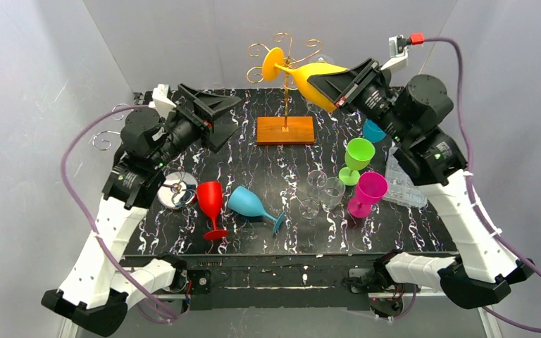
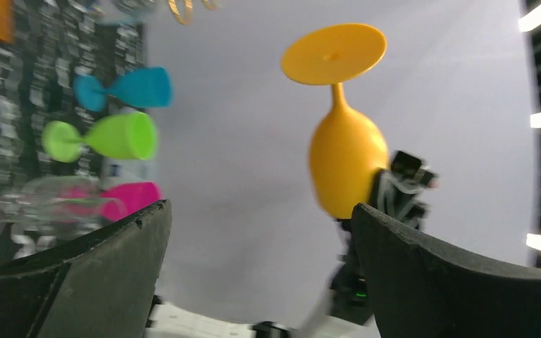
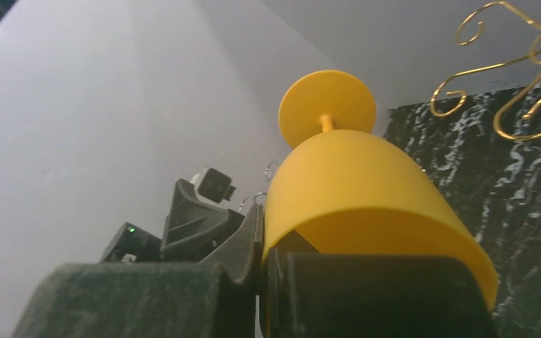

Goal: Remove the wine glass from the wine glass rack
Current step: Place the wine glass at the center of the board.

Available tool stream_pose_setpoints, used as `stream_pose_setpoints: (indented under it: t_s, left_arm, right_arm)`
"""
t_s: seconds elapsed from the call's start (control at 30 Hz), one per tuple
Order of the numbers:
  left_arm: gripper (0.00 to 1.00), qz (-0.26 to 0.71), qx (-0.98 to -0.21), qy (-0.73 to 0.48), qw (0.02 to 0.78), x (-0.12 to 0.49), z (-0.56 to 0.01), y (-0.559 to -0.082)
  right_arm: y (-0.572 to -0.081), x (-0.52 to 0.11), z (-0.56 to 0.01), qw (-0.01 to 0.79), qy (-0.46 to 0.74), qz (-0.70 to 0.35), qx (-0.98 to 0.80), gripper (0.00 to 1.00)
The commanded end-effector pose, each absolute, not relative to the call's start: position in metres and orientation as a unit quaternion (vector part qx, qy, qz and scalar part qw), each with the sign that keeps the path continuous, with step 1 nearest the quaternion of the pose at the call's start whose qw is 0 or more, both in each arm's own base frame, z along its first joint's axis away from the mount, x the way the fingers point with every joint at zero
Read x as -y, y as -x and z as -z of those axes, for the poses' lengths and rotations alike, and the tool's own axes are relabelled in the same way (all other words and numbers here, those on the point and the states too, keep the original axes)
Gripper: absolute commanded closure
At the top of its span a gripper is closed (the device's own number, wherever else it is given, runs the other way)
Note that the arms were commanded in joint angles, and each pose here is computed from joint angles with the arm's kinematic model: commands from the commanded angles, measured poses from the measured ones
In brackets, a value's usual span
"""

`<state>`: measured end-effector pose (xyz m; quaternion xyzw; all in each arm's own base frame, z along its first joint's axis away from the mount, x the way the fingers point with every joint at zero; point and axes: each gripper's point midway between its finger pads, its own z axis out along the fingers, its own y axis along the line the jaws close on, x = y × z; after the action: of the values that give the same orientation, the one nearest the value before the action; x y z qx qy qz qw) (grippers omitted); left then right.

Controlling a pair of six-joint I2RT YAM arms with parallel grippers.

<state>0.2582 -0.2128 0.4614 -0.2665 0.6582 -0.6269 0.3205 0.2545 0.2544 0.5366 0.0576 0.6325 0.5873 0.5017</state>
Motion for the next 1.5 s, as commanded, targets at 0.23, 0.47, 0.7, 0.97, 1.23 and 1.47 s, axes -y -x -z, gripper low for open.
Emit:
stream_pose_setpoints:
  t_s: [0.23,0.47,0.7,0.97,1.23,1.47]
  left_arm:
    - [0.02,0.372,-0.792,0.179,0.451,0.144,-0.403,-0.228]
    - [0.02,0.338,-0.802,0.161,0.466,0.134,-0.404,-0.226]
    - [0.02,0.333,-0.807,0.146,0.466,0.135,-0.405,-0.224]
    - [0.02,0.31,-0.816,0.137,0.468,0.129,-0.397,-0.223]
    - [0.02,0.302,-0.821,0.129,0.466,0.129,-0.395,-0.225]
    - [0.02,0.299,-0.826,0.126,0.46,0.131,-0.391,-0.229]
  right_arm:
    - [-0.269,-0.266,-0.41,0.403,0.03,-0.372,-0.835,0.99]
    - [-0.26,-0.301,-0.35,0.371,0.09,-0.255,-0.888,0.99]
    - [-0.271,-0.325,-0.291,0.349,0.129,-0.171,-0.912,0.99]
    - [-0.276,-0.356,-0.233,0.31,0.169,-0.12,-0.928,0.99]
    - [-0.276,-0.368,-0.187,0.279,0.181,-0.11,-0.937,0.99]
    - [-0.274,-0.366,-0.164,0.26,0.188,-0.093,-0.943,0.94]
